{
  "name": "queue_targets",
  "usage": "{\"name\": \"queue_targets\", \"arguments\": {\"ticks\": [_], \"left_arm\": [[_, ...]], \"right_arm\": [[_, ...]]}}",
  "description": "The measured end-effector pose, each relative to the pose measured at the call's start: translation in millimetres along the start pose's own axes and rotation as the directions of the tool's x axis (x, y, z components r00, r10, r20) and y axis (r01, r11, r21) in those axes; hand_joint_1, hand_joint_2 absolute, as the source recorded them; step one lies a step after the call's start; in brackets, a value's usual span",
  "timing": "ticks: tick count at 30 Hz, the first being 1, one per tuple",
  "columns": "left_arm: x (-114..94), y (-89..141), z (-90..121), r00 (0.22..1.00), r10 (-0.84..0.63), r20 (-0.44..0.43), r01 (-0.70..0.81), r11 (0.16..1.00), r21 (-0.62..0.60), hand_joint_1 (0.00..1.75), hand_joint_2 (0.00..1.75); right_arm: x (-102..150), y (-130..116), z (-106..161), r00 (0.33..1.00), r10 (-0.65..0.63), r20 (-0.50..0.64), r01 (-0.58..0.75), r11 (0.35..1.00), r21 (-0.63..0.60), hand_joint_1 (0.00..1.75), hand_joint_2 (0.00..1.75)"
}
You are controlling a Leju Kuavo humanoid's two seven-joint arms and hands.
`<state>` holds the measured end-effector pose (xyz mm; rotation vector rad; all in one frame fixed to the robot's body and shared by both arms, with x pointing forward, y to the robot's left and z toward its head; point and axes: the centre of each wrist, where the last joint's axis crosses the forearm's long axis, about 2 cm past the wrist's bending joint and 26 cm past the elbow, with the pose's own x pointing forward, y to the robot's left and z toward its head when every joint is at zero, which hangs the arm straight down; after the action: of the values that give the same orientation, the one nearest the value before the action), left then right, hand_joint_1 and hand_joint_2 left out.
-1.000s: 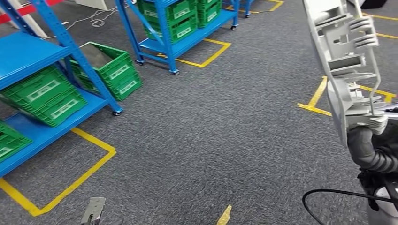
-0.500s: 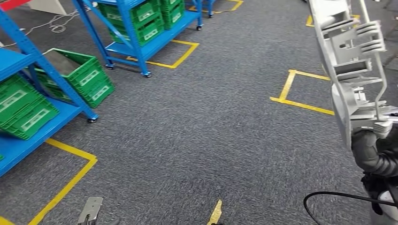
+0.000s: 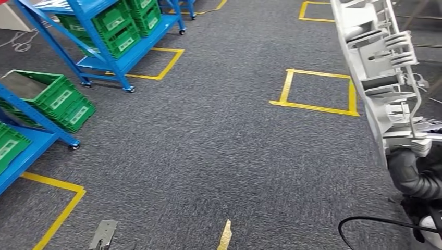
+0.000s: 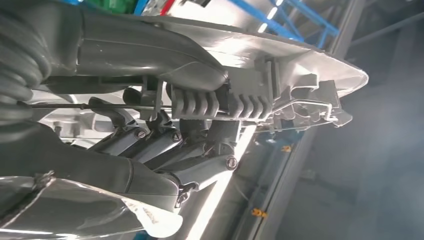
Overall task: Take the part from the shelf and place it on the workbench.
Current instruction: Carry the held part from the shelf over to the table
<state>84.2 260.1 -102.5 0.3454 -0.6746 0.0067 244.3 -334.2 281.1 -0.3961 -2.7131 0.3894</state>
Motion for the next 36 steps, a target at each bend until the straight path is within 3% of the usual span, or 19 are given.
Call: {"name": "queue_targets", "arguments": {"ticks": [23,36], "left_arm": [[2.4,0.0,-1.3,1.0,-0.001,0.005,0.001,1.0,-0.001,0.0,1.75],[-1.2,-2.8,2.0,1.0,0.008,-0.007,-0.008,1.0,-0.003,0.0,1.75]], "right_arm": [[0.9,-4.6,3.1,1.0,0.031,-0.004,-0.031,1.0,0.005,1.75,1.75],[2.6,-17.9,11.4,0.977,0.215,-0.019,-0.215,0.977,-0.01,1.75,1.75]]}}
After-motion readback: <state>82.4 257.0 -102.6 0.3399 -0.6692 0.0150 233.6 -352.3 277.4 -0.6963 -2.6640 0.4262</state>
